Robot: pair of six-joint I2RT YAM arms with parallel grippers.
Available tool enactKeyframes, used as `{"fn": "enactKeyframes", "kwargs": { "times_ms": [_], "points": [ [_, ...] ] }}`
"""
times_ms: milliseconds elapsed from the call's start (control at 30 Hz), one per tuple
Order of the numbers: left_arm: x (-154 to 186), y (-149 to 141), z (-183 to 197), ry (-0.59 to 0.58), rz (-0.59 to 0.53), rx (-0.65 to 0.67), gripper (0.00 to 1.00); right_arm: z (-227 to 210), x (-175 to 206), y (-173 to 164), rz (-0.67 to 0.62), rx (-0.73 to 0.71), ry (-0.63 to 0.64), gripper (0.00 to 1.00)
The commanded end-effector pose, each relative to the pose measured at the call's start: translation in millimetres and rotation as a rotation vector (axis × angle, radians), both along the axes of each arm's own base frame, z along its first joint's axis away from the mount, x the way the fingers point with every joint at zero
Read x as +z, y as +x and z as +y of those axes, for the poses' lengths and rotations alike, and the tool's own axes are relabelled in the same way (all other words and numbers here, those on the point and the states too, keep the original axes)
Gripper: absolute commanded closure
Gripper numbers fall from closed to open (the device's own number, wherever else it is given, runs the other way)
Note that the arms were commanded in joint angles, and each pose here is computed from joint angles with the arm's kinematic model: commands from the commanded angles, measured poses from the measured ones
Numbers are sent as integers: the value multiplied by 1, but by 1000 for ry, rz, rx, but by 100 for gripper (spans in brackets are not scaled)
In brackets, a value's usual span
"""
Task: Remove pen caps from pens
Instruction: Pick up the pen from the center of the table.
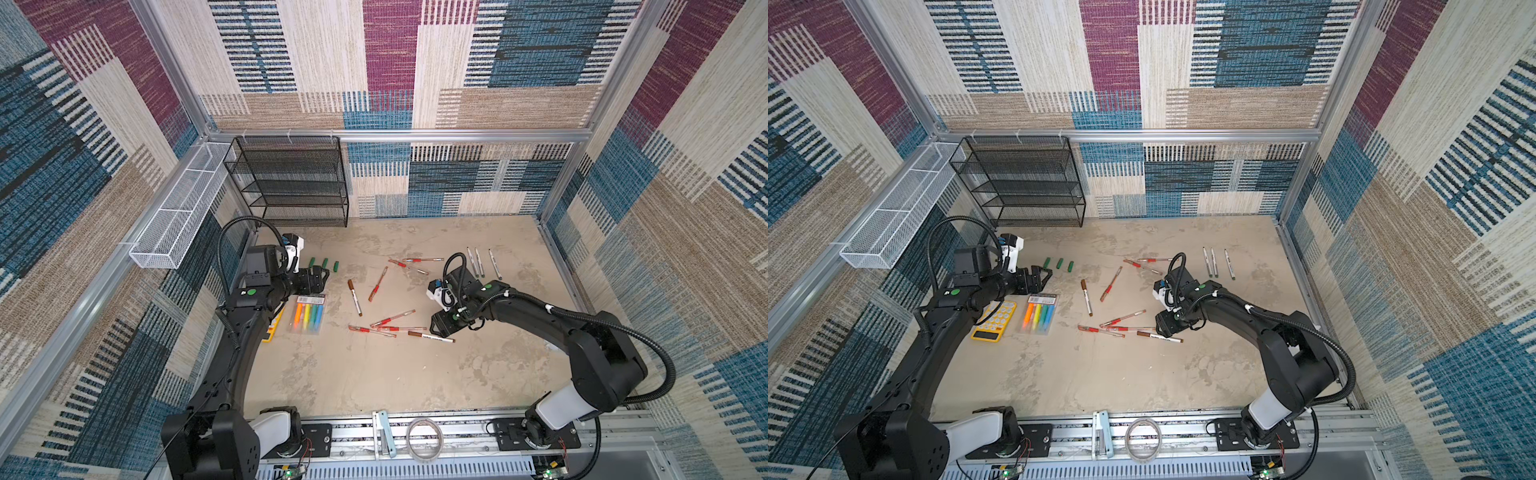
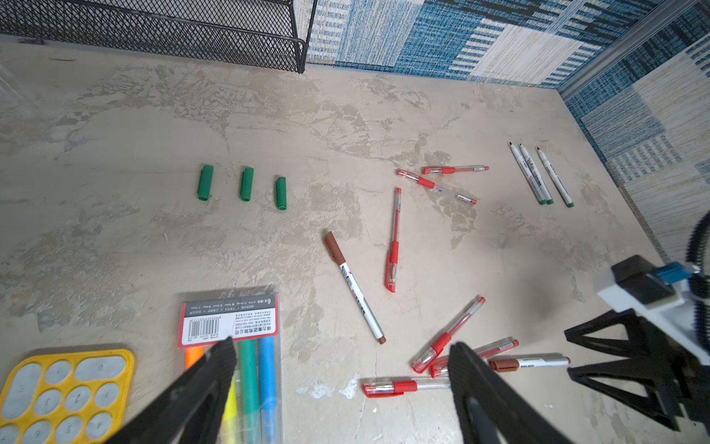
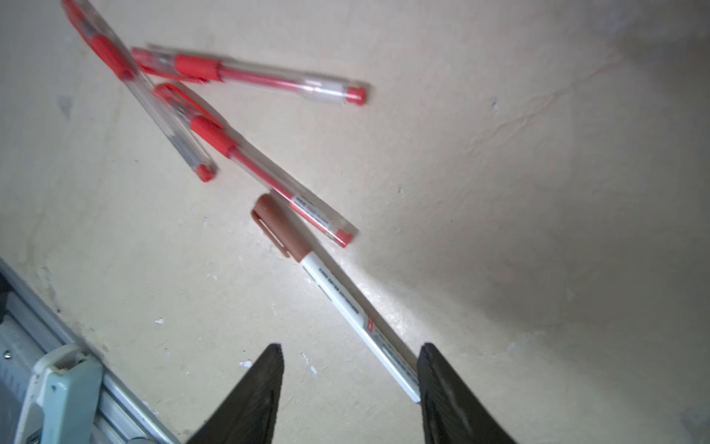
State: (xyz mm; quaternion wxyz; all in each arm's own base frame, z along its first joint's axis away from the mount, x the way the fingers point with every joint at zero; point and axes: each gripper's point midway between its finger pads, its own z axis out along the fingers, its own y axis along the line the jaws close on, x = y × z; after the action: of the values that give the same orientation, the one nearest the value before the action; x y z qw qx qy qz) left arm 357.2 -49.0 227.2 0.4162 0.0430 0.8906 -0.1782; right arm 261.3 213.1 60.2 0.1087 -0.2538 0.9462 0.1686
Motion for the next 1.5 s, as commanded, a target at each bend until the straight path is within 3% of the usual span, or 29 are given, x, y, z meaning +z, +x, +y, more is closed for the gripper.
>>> {"fn": "enactKeyframes", "kwargs": {
  "times_ms": [0, 200, 967, 1300, 1467],
  "points": [
    [6, 2, -2, -12, -20, -5, 10, 3, -12, -10, 30, 13, -30, 41],
    [7, 2, 0, -15, -19, -2, 10, 2, -29, -15, 51, 53, -110, 45],
    [3, 5, 1, -25, -17, 2, 10, 18, -52, -52, 126, 205, -255, 84],
    [1, 4, -2, -44, -18, -10, 10, 41, -10, -49, 114, 230, -150, 90],
    [10, 1, -19, -134, -23, -77, 10, 76, 32, -32, 42, 215, 15, 91]
  ]
}}
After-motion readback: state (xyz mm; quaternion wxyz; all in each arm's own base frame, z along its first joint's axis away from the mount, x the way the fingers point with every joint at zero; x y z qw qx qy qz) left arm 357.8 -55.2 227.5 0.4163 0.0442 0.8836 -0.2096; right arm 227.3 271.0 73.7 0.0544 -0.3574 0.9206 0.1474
